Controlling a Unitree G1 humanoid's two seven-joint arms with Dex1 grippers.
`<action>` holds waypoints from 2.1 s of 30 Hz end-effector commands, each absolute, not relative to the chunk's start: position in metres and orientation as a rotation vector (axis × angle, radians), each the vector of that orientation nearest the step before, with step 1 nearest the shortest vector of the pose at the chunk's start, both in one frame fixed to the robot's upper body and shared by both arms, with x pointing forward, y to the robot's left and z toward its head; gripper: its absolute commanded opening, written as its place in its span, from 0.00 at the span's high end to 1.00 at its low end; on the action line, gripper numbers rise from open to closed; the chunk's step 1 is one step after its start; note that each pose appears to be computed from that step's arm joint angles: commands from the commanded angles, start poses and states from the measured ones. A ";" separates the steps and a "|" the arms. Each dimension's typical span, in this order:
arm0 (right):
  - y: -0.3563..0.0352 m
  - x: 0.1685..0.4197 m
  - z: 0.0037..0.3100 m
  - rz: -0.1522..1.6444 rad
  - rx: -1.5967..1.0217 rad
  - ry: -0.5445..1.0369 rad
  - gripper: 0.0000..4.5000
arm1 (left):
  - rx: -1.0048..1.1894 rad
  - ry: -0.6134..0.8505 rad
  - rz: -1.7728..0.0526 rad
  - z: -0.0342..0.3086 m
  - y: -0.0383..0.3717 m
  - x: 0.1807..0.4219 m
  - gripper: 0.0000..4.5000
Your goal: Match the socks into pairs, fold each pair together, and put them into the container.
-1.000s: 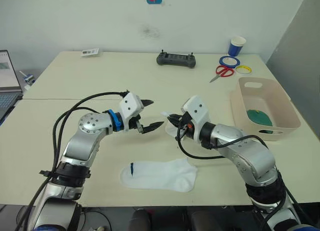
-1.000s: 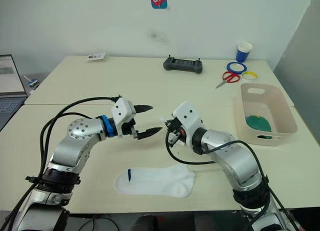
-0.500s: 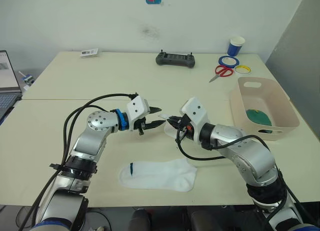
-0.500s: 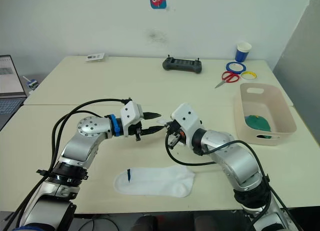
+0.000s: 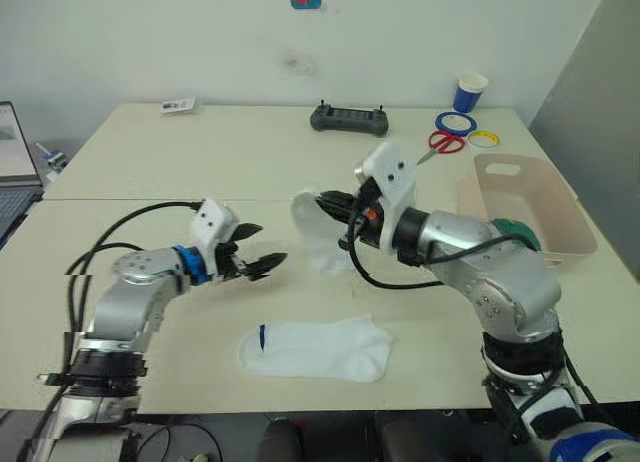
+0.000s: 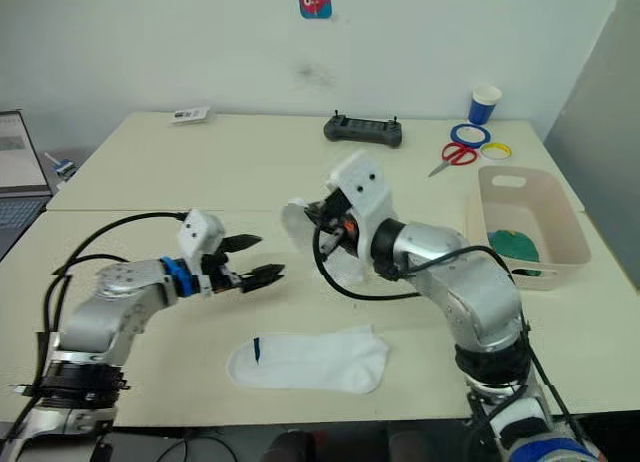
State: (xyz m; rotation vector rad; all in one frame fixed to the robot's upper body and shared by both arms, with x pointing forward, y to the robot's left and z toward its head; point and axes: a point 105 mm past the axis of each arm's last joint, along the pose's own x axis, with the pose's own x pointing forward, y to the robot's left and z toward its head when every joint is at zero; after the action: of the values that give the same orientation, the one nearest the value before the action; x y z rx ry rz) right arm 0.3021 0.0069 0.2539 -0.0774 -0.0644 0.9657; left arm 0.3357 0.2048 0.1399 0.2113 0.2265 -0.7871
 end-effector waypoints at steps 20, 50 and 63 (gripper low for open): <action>-0.093 0.351 0.173 0.343 0.274 0.228 1.00 | 0.143 0.294 -0.852 0.137 0.204 0.325 0.00; -0.081 0.282 0.169 0.705 -0.260 0.076 0.01 | -0.141 0.300 -0.533 0.119 0.124 0.390 0.00; -0.078 0.277 0.174 0.711 -0.258 0.064 0.00 | -0.266 0.407 -0.536 0.101 0.092 0.402 0.63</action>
State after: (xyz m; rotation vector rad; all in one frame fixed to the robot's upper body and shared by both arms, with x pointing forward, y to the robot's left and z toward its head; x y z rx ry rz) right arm 0.2818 -0.0792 0.1614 -0.2550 0.1166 0.7072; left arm 0.4012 0.0964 0.0979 -0.2506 0.4053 -0.5277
